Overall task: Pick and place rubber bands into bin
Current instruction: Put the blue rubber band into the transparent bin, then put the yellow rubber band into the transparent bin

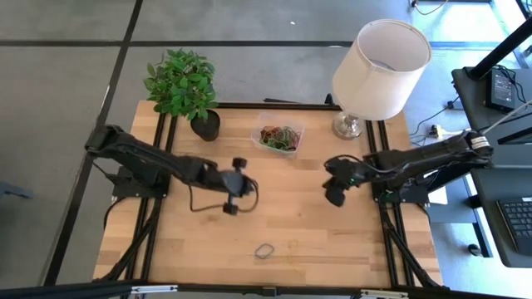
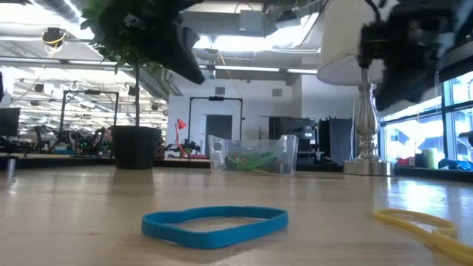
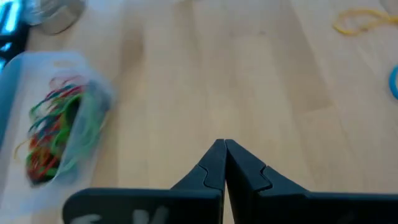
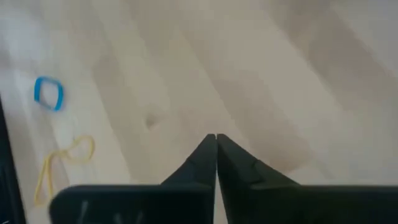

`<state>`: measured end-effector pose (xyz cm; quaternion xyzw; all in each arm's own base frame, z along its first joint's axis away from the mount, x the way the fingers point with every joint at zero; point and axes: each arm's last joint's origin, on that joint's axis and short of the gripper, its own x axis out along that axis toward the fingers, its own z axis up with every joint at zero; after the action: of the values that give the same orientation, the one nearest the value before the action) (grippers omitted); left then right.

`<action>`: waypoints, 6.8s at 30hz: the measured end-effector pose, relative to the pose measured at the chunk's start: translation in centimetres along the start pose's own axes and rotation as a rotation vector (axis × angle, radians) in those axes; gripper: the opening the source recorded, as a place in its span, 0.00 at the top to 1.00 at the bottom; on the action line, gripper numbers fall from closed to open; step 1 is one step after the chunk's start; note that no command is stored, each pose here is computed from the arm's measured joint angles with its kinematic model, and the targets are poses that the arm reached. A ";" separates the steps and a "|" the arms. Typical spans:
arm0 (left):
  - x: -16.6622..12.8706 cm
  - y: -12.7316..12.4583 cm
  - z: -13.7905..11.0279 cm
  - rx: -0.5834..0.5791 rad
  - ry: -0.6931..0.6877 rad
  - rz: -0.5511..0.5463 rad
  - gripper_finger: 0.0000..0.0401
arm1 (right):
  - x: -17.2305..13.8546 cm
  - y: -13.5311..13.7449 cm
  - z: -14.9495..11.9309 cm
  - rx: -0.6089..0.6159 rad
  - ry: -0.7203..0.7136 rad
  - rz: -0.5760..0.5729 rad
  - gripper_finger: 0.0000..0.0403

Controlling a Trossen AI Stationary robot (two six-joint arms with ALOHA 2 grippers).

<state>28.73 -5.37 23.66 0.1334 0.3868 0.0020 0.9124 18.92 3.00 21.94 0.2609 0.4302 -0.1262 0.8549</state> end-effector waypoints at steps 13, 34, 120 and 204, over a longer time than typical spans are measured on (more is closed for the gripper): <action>5.8 -7.6 5.8 0.046 0.080 -0.078 0.81 | 1.1 -1.2 -5.2 0.001 0.115 0.006 0.96; 11.0 -15.0 4.5 -0.019 0.115 -0.314 0.61 | 1.3 -1.0 -6.5 -0.028 0.149 0.011 0.98; 9.0 22.0 -0.1 -0.217 0.136 0.226 0.73 | 1.8 -2.3 -2.7 0.140 -0.211 -0.113 0.96; -3.1 2.4 -10.8 -0.185 -0.162 -0.084 0.99 | 7.0 17.9 3.1 0.074 0.187 -0.214 1.00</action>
<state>19.13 -0.80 19.24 0.0321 0.3154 -0.0113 0.9484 33.11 16.24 23.89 0.2557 0.5283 -0.2075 0.7826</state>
